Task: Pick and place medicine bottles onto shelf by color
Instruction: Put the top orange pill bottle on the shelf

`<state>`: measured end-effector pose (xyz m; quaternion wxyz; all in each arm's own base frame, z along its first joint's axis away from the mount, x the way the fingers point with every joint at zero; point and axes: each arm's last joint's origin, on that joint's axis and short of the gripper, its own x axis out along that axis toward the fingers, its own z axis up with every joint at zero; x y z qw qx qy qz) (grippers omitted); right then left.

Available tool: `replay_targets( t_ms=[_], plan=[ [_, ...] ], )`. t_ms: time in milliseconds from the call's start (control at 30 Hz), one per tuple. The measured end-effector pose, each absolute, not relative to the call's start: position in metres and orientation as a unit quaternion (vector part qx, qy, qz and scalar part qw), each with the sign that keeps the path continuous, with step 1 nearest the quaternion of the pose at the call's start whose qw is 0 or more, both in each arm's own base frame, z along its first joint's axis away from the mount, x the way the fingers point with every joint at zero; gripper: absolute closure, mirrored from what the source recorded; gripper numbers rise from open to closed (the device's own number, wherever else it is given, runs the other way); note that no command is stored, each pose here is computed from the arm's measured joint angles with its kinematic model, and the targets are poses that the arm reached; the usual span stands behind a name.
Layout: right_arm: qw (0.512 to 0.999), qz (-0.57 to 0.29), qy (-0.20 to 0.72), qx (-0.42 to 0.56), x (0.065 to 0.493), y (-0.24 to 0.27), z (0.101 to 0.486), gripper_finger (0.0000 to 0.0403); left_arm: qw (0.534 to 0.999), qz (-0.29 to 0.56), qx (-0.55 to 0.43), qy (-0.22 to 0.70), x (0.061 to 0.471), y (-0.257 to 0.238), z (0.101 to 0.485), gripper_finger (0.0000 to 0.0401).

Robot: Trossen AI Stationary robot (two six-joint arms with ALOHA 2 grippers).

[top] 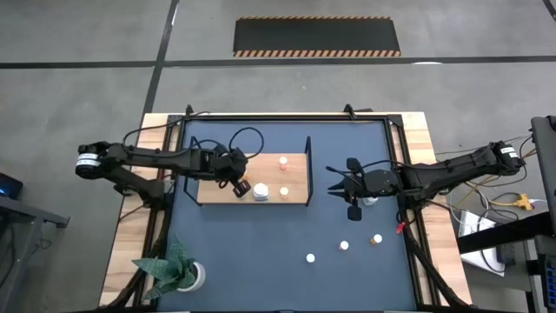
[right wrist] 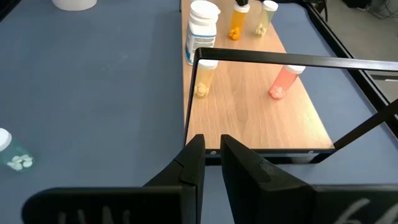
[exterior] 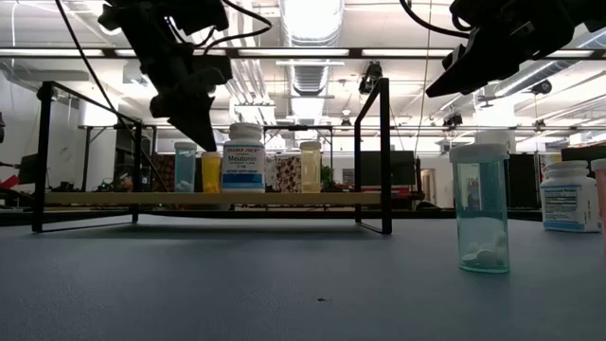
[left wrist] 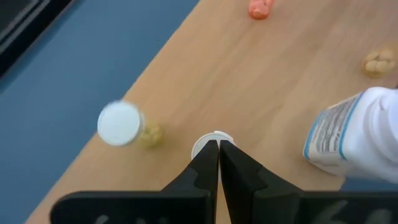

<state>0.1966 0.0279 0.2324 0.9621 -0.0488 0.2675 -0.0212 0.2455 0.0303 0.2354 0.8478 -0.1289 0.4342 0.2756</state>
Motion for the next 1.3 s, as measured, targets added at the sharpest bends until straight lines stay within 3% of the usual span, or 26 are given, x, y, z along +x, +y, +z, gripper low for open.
replay_targets(
  t_ms=[233, 667, 900, 1300],
  plan=[
    [0.962, -0.021, 0.268, -0.048, 0.196, 0.028, 0.232, 0.036, 0.83, 0.289, -0.148, 0.454, 0.232, 0.029, 0.239, 0.0401],
    [0.962, -0.021, 0.268, -0.048, 0.197, 0.028, 0.232, 0.036, 0.838, 0.291, -0.148, 0.437, 0.236, 0.029, 0.241, 0.0401],
    [0.962, -0.021, 0.268, -0.047, 0.197, 0.028, 0.232, 0.036, 0.881, 0.267, -0.13, 0.368, 0.252, 0.031, 0.249, 0.0401],
    [0.961, -0.022, 0.273, -0.04, 0.196, 0.028, 0.23, 0.036, 0.861, 0.286, -0.101, 0.409, 0.251, 0.032, 0.234, 0.0401]
  ],
)
